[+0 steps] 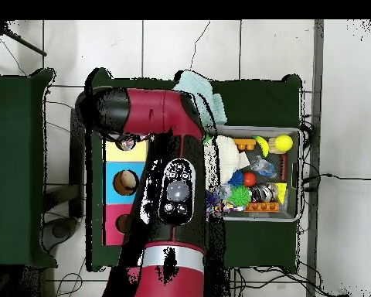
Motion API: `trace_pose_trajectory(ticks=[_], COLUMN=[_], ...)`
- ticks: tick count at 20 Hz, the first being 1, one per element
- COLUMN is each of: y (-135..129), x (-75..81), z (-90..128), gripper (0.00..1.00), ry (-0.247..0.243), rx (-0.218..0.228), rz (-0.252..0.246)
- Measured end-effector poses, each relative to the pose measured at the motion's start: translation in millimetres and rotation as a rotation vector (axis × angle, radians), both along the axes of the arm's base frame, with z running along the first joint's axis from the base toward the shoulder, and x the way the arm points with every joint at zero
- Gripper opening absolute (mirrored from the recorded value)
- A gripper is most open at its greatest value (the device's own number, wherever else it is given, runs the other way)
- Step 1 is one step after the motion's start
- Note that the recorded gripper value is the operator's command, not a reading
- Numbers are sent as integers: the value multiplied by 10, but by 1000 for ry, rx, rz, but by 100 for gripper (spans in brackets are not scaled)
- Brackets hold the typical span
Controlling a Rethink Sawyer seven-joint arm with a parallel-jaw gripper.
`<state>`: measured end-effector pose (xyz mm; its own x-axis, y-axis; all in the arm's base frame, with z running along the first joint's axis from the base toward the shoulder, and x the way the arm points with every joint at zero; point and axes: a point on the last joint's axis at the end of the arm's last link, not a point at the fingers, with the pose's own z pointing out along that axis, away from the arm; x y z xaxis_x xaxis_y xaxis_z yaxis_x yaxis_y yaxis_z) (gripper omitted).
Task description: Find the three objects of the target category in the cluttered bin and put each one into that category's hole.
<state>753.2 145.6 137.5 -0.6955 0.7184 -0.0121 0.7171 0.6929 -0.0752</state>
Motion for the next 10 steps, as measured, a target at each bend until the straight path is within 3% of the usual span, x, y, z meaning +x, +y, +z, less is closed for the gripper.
trace_pose_trajectory(ticks=[7,10], y=[-316,-501], x=[107,226], z=[159,233], gripper=[0,0], ry=[-15,-22], rx=[-26,-44], rz=[-17,-19])
